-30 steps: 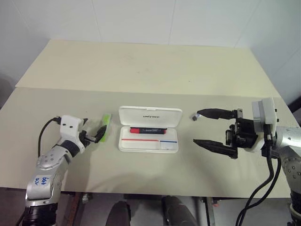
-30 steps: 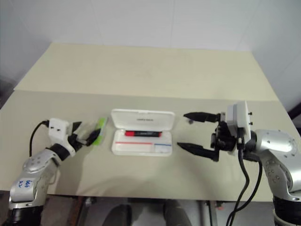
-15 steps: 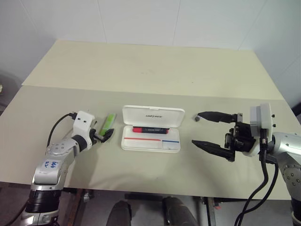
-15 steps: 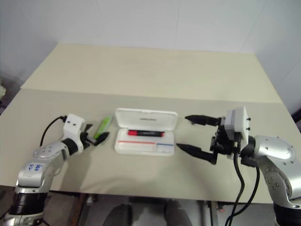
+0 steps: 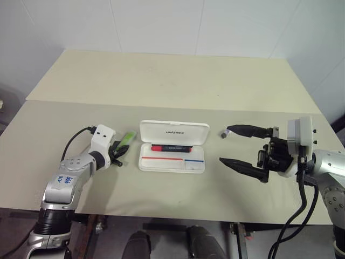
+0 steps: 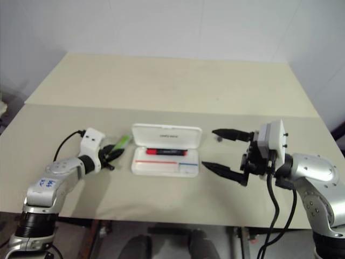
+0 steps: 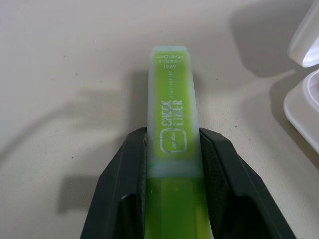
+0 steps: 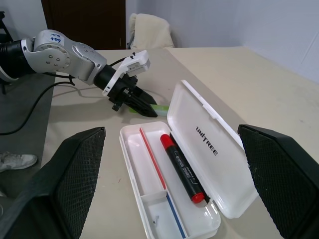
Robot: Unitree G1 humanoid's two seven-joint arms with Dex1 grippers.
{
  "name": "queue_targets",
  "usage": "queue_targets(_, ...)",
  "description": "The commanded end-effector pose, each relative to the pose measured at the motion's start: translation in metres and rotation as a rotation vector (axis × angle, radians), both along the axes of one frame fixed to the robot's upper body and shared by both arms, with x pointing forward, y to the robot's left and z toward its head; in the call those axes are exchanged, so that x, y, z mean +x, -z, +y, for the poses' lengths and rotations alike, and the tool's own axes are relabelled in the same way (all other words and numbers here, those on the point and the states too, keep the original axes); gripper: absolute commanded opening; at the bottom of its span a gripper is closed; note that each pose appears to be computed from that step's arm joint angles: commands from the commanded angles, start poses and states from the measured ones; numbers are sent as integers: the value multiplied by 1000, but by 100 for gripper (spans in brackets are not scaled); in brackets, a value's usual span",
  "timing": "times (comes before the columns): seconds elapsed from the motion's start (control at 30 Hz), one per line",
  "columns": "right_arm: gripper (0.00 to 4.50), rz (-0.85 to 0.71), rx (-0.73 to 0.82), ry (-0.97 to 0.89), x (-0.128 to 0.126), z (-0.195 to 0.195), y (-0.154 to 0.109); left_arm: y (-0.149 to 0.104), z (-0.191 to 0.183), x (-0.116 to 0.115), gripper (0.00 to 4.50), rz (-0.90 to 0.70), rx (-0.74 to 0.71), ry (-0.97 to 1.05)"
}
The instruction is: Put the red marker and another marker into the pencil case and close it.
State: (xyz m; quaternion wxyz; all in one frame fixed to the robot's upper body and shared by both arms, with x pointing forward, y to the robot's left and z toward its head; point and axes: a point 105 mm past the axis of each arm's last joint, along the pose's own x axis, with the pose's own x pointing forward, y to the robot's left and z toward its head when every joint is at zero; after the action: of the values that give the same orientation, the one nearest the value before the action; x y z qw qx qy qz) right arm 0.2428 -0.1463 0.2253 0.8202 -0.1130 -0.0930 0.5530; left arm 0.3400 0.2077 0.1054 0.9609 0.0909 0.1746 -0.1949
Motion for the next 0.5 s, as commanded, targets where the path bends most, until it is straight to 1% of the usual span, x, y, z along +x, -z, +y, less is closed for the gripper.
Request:
queue_targets(0.03, 450, -49, -14, -8, -3, 3, -8, 3, 22, 4, 108, -9, 3, -104)
queue_targets(0.13, 450, -41, -14, 0, -2, 2, -7, -7, 41, 6, 108, -58, 12, -162)
queue_targets(0.27, 450, -32, -10, -2, -6, -2, -6, -31, 51, 1, 108, -143, 12, -116)
queue_targets(0.3, 450, -25, -3, -6, -9, -3, -7, -46, 49, -2, 108, -201, -24, -62)
queue_targets(0.4, 450, -10, 2, -22, -15, -6, -8, -79, 42, -13, 108, -334, -77, 88)
queue_targets(0.43, 450, -6, 3, -25, -17, -7, -8, -92, 37, -19, 108, -387, -91, 173)
queue_targets(0.47, 450, -3, 2, -23, -18, -9, -7, -104, 33, -26, 108, -430, -97, 260)
queue_targets(0.5, 450, -6, 1, -14, -17, -10, -7, -110, 30, -32, 108, -447, -82, 328)
